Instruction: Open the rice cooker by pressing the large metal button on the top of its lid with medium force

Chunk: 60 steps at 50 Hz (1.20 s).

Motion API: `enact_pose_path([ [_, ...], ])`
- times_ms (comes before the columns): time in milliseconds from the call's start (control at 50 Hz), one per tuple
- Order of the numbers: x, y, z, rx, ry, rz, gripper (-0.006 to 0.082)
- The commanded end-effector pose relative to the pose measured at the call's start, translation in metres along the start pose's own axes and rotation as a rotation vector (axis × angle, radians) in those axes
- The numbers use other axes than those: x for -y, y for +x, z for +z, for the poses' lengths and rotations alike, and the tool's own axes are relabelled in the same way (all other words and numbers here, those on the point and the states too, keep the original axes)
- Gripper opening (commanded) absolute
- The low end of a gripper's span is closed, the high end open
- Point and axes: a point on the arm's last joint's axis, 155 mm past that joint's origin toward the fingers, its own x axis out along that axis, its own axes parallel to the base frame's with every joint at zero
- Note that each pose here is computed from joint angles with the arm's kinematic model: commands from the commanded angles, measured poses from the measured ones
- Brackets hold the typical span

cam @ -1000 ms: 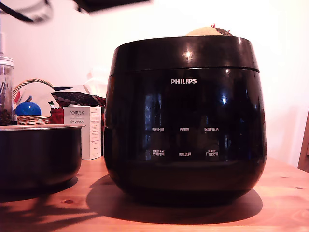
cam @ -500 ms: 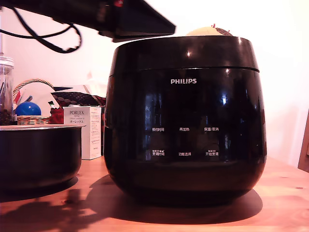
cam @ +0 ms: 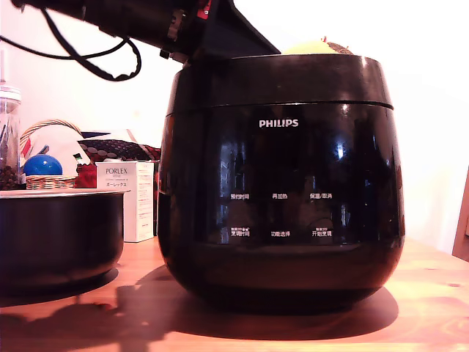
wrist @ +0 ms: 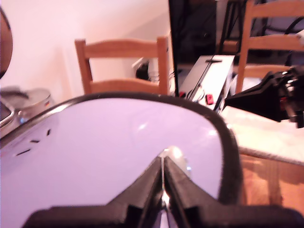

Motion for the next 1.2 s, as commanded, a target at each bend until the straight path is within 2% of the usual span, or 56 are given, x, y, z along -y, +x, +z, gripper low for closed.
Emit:
enact_pose_path([
  [0,0.001,0.003,-0.022,-0.065,-0.003,-0.001,-0.0020],
  [400,0.016,0.011,-0.077,-0.247,-0.016,-0.053,-0.0019],
  [720,0.016,0.009,-0.120,-0.390,-0.044,-0.042,-0.0019],
  [1180,0.006,0.002,-0.137,-0.459,-0.057,0.005,-0.0020],
])
